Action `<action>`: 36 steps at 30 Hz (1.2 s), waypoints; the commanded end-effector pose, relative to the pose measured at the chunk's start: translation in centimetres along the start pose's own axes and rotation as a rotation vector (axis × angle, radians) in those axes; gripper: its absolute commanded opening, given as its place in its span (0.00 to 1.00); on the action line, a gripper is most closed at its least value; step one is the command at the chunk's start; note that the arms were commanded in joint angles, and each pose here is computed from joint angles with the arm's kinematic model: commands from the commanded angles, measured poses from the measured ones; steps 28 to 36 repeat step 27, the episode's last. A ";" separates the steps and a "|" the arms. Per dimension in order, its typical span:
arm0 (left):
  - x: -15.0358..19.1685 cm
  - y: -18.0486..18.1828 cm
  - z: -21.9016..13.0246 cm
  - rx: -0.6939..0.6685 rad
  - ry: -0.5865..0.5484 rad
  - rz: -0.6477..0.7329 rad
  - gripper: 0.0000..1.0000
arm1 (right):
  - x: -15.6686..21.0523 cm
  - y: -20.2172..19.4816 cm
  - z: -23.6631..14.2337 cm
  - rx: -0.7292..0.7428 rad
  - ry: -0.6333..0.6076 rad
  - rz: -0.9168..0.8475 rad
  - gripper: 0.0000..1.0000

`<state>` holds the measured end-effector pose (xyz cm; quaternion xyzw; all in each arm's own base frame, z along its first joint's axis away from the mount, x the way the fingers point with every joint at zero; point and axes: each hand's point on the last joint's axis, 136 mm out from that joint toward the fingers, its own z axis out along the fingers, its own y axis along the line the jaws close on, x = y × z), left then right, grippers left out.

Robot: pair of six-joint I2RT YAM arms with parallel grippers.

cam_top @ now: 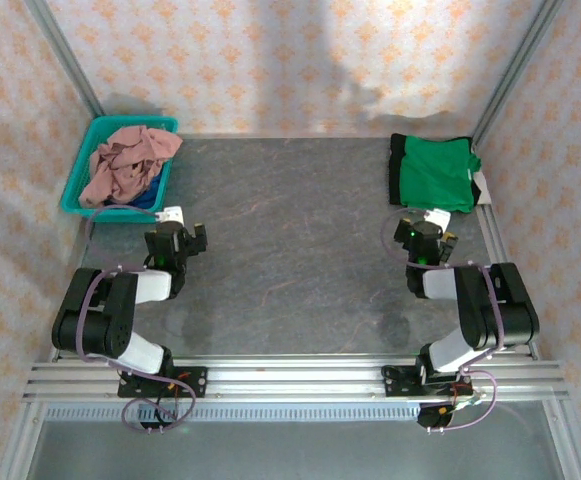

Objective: Fold and stack the t-shirts

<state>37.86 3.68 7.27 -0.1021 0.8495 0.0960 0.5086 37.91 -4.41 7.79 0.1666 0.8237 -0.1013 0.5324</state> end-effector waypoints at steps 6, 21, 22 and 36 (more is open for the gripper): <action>-2.5 -0.6 -0.2 0.014 -0.090 0.007 1.00 | -1.7 0.6 0.0 -0.039 -0.060 0.022 0.99; -2.5 -0.6 -0.2 0.015 -0.090 0.008 1.00 | -1.5 0.5 0.3 -0.045 -0.046 0.025 0.99; -2.5 -0.6 -0.2 0.015 -0.090 0.007 1.00 | -1.6 0.5 0.3 -0.051 -0.047 0.029 0.99; -2.5 -0.6 -0.2 0.014 -0.090 0.007 1.00 | -1.6 0.7 0.0 -0.059 -0.056 0.024 0.99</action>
